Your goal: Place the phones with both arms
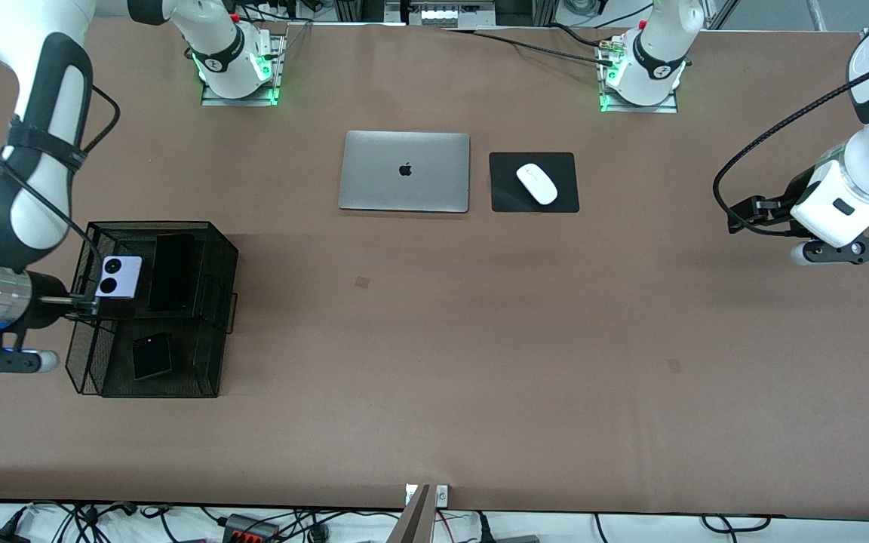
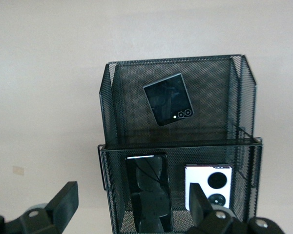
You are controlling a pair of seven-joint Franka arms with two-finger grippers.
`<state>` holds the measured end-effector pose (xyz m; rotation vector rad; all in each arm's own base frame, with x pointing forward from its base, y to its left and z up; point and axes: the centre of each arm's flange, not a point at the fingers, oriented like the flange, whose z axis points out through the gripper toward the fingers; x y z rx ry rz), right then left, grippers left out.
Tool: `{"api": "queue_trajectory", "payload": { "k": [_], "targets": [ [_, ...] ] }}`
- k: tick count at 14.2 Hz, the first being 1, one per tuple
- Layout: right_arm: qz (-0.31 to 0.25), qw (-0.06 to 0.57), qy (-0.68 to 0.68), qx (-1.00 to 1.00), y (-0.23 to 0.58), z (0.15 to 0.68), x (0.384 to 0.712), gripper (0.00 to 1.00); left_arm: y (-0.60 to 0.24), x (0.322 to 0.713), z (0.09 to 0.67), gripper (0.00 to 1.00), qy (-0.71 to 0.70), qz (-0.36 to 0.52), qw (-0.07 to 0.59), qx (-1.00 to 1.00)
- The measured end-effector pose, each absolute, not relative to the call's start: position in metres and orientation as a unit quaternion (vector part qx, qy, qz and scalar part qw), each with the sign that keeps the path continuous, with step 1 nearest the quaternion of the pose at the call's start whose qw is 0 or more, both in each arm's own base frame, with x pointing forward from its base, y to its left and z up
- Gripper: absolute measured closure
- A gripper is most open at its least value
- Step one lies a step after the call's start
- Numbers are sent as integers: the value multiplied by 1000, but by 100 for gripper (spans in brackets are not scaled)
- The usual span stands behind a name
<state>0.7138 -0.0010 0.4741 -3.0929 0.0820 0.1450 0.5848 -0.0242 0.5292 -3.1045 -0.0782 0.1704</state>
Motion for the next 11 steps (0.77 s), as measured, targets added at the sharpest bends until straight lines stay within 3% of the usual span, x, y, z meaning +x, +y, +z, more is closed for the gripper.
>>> {"api": "queue_trajectory", "payload": {
  "k": [11],
  "targets": [
    [16,28,30,-999,-6,516,706,0,-24,585,529,0,-26,55,15,-998]
  ]
}}
